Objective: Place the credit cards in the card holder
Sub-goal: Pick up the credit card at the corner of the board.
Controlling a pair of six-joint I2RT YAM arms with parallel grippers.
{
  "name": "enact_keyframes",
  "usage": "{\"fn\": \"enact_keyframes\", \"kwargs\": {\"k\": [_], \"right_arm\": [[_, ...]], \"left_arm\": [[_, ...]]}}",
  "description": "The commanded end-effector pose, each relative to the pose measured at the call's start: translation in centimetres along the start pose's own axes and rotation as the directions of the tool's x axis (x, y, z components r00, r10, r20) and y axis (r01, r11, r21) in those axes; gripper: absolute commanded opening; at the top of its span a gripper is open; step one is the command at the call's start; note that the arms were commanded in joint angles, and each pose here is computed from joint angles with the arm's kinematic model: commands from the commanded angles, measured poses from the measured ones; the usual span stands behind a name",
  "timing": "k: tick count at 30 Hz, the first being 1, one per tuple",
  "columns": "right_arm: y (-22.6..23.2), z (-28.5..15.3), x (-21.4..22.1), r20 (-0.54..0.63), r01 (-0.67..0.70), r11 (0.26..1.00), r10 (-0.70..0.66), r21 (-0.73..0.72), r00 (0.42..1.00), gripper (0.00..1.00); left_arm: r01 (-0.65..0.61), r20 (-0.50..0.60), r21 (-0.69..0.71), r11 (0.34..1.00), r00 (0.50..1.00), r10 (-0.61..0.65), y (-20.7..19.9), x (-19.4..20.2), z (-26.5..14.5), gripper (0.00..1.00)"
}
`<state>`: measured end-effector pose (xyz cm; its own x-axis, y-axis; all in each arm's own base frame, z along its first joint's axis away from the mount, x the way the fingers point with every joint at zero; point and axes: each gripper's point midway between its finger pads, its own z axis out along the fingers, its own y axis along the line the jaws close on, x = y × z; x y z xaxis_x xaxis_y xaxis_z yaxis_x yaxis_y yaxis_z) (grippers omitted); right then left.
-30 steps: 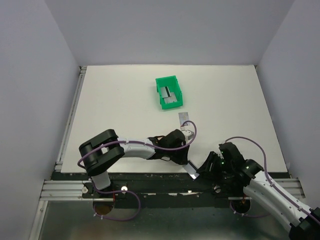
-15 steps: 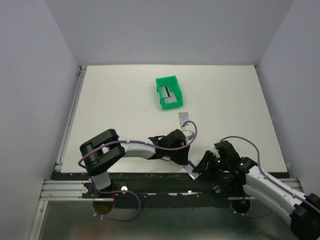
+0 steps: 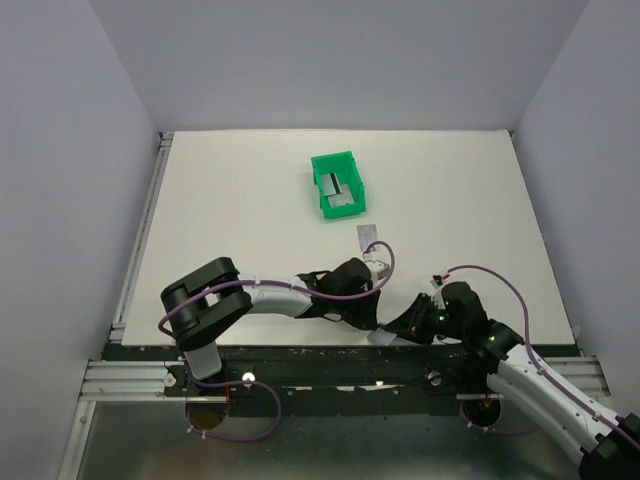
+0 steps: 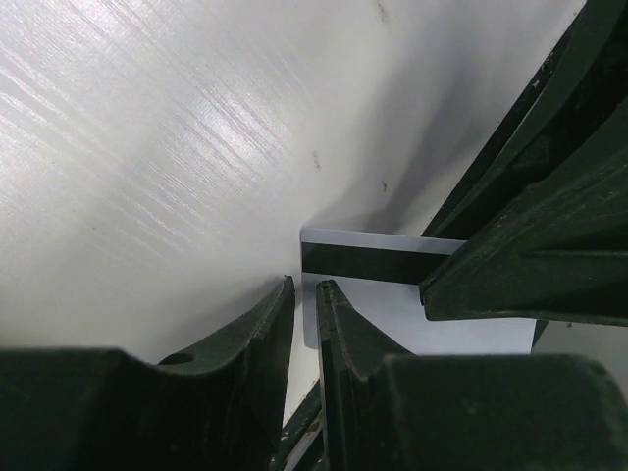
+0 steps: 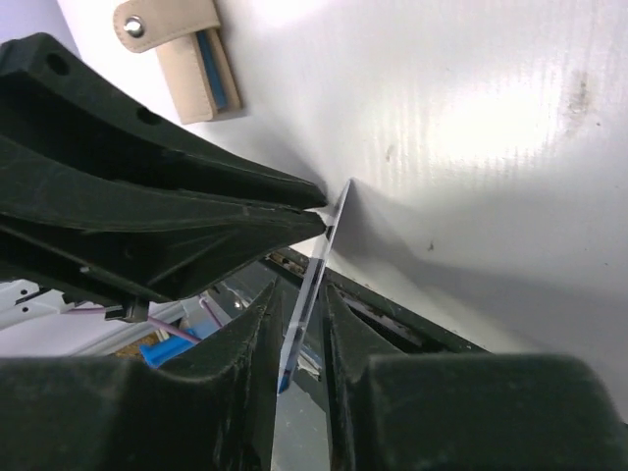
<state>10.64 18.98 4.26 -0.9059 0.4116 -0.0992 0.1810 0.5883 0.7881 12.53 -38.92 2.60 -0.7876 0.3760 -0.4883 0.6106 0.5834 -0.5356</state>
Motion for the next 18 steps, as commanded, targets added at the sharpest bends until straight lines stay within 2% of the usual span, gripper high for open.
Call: {"fn": "enact_keyframes", "kwargs": {"k": [1,5,13,16,18], "right_arm": [[-6.4,1.3,1.8,-0.017,-0.073,0.989,0.075,0.129,0.997,0.26],[-6.6,1.2,1.8,-0.017,-0.07,0.986,0.074,0.151,0.997,0.14],[-7.2,0.7,2.0,-0.038,-0.045,0.976,0.054,0.211,0.998,0.02],[-6.2,-0.4,0.7,0.008,-0.006,0.97,0.004,0.244,1.0,0.0],[-5.8,-1.3,-0.6,0.067,0.017,0.961,-0.037,0.277,0.997,0.0]], "left_arm": [[0.016,-0.073,-0.033,0.999,0.997,-0.018,1.2,2.2,0.5,0.32],[0.013,-0.065,-0.032,0.999,0.998,-0.015,1.0,2.0,0.5,0.32],[0.01,-0.039,-0.053,0.999,0.999,-0.012,1.0,0.8,0.2,0.32],[0.031,0.052,-0.126,0.992,0.998,-0.025,1.5,-1.5,-1.1,0.33],[0.051,0.149,-0.15,0.987,0.988,-0.029,1.4,-4.1,-2.6,0.39]]}}
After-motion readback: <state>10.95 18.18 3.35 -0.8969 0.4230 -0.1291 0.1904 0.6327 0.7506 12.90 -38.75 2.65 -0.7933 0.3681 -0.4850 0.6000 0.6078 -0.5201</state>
